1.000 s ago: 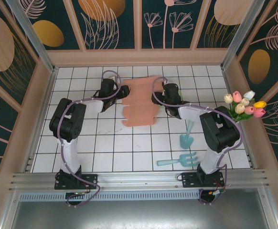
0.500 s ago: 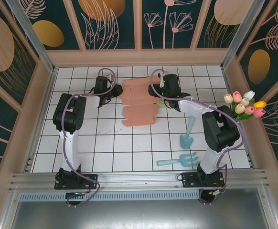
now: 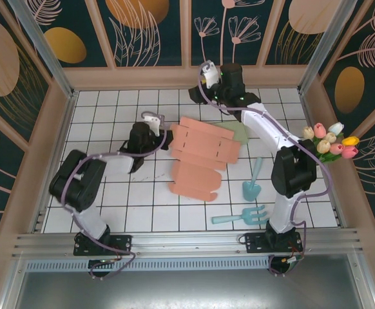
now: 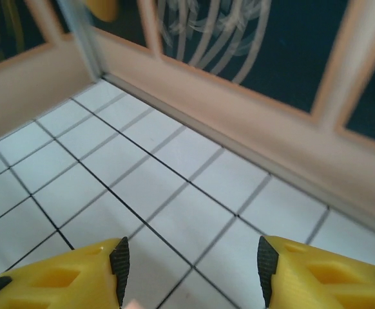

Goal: Fold the paper box

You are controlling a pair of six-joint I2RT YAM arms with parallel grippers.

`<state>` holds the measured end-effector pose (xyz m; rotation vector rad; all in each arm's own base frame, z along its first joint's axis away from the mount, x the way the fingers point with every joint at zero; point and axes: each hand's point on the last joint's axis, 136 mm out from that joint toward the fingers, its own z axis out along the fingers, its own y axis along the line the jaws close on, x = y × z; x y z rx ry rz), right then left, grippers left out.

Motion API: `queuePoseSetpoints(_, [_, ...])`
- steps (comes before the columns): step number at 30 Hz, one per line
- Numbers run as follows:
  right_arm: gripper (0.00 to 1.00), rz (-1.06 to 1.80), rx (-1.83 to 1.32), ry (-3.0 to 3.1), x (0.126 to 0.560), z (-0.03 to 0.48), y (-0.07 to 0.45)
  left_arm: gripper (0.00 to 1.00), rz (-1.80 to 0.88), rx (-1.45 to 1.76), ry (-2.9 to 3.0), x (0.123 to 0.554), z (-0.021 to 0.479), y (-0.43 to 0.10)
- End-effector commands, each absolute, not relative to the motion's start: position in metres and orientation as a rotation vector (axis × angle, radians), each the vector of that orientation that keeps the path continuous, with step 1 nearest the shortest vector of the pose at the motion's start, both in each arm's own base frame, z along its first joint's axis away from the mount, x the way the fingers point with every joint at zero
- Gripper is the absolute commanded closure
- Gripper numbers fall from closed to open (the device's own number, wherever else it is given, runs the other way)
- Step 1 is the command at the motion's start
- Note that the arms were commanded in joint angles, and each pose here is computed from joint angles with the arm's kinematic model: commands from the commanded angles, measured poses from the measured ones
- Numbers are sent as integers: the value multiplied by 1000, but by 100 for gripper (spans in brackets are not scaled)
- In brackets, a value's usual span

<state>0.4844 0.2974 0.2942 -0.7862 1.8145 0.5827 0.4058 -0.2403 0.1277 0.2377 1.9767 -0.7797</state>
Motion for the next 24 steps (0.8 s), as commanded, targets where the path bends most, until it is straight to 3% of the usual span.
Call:
queuePoseSetpoints(1, [44,662,-1102,1812,444,262,323,100,-600,166,1839,406,160,-200])
queuePoseSetpoints(6, [45,587,-1305,1788,409,242,332,100,-538,161,1723,378,186,-177])
queuePoseSetpoints(13, [44,438,-1697,1650,352,217,324,100,-607,317,1598,344,189,-186])
queuePoseSetpoints(24, [44,265,-1829,1901,350,184,287,100,-668,378,1508,319,194,-189])
